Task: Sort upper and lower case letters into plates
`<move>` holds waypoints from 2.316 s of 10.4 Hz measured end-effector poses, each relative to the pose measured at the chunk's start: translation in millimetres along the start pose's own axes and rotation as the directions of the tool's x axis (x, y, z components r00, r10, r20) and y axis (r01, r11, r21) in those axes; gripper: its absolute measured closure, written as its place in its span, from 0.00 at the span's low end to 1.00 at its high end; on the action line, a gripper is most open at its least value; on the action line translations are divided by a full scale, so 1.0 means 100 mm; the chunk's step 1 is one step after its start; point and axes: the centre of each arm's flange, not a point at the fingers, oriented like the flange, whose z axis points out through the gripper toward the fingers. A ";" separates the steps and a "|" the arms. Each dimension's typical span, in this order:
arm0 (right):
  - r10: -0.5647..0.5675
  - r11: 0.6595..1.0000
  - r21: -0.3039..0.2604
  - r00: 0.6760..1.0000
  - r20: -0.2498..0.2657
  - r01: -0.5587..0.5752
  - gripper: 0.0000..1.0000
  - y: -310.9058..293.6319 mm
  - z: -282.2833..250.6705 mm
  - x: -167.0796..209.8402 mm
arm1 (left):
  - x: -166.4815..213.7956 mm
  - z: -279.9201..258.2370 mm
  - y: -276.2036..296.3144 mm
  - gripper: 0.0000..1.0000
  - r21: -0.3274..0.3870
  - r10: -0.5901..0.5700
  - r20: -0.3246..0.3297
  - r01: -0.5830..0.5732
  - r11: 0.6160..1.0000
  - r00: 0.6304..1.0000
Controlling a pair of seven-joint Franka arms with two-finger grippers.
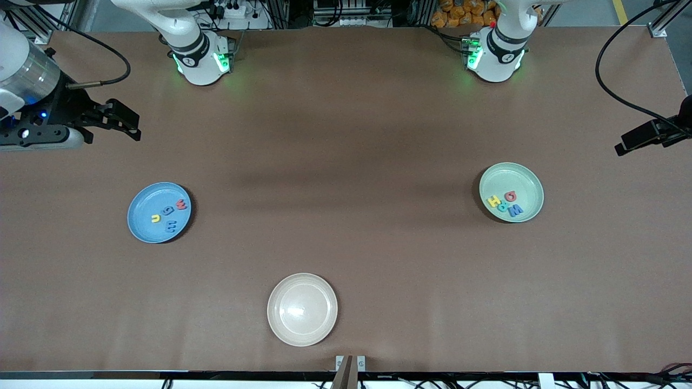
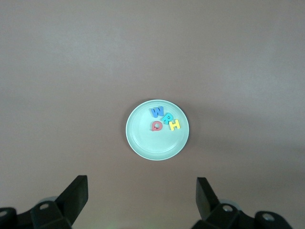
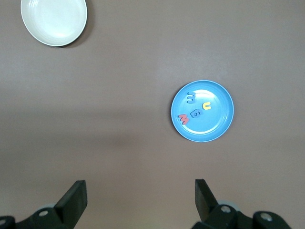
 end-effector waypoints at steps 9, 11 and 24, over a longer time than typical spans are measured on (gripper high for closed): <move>0.000 1.000 0.000 1.000 0.000 0.000 0.00 0.00 0.00 0.00 | 0.06 0.14 0.11 0.00 0.005 0.015 0.028 -0.016 1.000 0.999; 0.000 1.000 0.000 1.000 0.000 0.000 0.00 0.00 0.00 0.00 | 0.02 0.09 0.13 0.00 0.003 0.027 0.019 -0.028 1.000 0.999; 0.000 1.000 0.000 1.000 0.000 0.000 0.00 0.00 0.00 0.00 | -0.05 -0.01 0.25 0.00 -0.001 0.068 0.003 -0.068 0.998 0.998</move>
